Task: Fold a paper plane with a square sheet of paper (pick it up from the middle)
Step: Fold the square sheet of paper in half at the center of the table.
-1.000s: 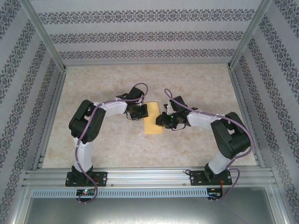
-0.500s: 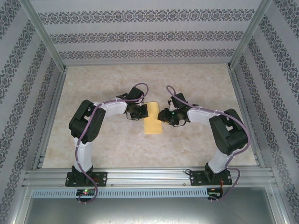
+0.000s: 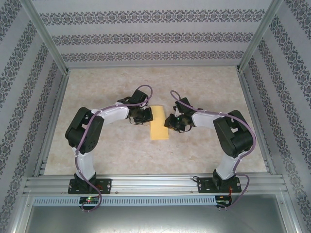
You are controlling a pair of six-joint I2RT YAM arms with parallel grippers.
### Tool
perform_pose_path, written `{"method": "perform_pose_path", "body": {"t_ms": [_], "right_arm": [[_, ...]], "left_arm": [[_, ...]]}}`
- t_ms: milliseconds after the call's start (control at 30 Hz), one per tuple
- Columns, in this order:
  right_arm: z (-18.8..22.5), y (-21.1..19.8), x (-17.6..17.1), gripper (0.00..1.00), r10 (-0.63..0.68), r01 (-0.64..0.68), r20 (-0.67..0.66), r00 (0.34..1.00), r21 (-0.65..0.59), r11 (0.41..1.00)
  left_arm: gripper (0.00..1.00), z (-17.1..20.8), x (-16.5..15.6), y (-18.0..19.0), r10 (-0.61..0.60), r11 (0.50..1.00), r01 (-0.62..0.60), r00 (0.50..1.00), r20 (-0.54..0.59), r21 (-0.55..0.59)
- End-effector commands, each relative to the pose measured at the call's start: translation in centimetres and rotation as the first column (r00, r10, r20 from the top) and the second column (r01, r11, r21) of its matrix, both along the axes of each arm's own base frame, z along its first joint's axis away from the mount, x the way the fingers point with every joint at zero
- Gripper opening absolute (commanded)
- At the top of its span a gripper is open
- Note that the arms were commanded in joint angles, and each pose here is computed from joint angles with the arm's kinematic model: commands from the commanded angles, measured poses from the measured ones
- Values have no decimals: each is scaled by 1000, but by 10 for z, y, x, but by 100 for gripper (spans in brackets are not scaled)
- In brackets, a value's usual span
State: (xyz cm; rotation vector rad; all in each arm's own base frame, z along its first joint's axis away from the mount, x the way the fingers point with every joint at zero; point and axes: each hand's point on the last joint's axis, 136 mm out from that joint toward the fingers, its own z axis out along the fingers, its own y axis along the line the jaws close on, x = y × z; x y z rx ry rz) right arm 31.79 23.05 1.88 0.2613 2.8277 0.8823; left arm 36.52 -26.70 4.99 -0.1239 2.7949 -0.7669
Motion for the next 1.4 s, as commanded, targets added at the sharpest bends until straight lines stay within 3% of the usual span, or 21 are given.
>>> {"method": "perform_pose_path", "body": {"t_ms": [0,233,500,1033,1367], "right_arm": [[-6,6,-5,26,-4,3,-27,1000,-33,999],[-17,-3,-12,26,-71,60,-69,995,-159,986],[-26,-9,-20,29,-106,70,-106,989,-300,951],[-30,-6,-24,38,-132,78,-122,984,-370,926],[-34,2,-27,36,-134,79,-130,982,-363,929]], "left_arm": [[10,4,-9,2,-11,1000,11,1000,9,25],[11,3,-12,-16,-53,998,53,998,-14,-32],[14,2,-13,-11,-28,1000,28,1000,-9,-1],[16,-12,-11,-22,-27,999,25,998,-49,-38],[16,-15,-10,-33,-19,996,13,997,-71,-92]]}}
